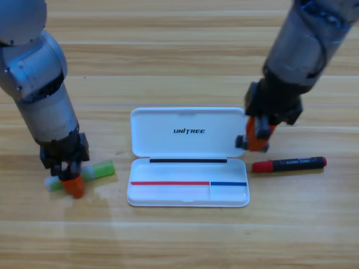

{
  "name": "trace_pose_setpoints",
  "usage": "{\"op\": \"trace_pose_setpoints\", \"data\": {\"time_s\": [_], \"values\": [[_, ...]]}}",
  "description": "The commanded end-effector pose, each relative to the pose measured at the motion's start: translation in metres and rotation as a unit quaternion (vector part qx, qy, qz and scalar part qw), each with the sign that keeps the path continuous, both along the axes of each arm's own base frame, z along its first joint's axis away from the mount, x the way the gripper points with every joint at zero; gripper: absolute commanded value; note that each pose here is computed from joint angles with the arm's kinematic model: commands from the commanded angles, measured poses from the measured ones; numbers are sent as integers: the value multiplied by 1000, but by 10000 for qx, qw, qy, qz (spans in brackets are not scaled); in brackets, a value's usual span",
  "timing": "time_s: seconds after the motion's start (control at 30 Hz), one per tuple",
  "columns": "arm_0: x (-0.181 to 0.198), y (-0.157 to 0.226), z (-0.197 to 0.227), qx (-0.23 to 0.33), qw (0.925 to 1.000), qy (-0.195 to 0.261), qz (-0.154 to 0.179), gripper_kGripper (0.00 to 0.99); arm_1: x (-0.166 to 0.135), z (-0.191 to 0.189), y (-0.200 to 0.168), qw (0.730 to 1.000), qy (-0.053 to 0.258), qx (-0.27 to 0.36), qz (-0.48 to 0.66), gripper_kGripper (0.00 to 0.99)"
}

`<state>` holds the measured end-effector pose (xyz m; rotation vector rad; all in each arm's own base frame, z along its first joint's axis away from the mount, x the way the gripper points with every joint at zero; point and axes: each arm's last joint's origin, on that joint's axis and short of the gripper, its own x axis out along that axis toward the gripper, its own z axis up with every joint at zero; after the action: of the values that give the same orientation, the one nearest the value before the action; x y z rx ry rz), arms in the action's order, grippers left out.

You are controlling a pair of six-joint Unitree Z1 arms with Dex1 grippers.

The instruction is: Clean up eraser and pencils

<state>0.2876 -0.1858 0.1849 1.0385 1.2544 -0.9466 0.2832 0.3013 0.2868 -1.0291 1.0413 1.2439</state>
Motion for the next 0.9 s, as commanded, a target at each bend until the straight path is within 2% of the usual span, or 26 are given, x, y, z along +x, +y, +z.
{"op": "trace_pose_setpoints", "data": {"time_s": [0.03,0.23,0.33,0.57,0.83,0.9], "values": [[-1,10,6,116,9997,-195,-56,0,-4,-53,39,9967,487,-459,449,0],[-6,14,22,179,9991,-249,-286,0,2,-73,52,9955,568,-557,524,0],[-8,16,44,131,9983,-426,-368,0,4,-83,56,9946,630,-625,531,0],[-11,18,88,2,9970,-658,-397,0,5,-94,57,9933,700,-747,534,0],[-17,20,110,-45,9967,-713,-395,0,5,-99,57,9925,753,-814,518,2],[-18,19,114,-57,9965,-733,-402,0,4,-99,57,9923,763,-825,526,390]]}}
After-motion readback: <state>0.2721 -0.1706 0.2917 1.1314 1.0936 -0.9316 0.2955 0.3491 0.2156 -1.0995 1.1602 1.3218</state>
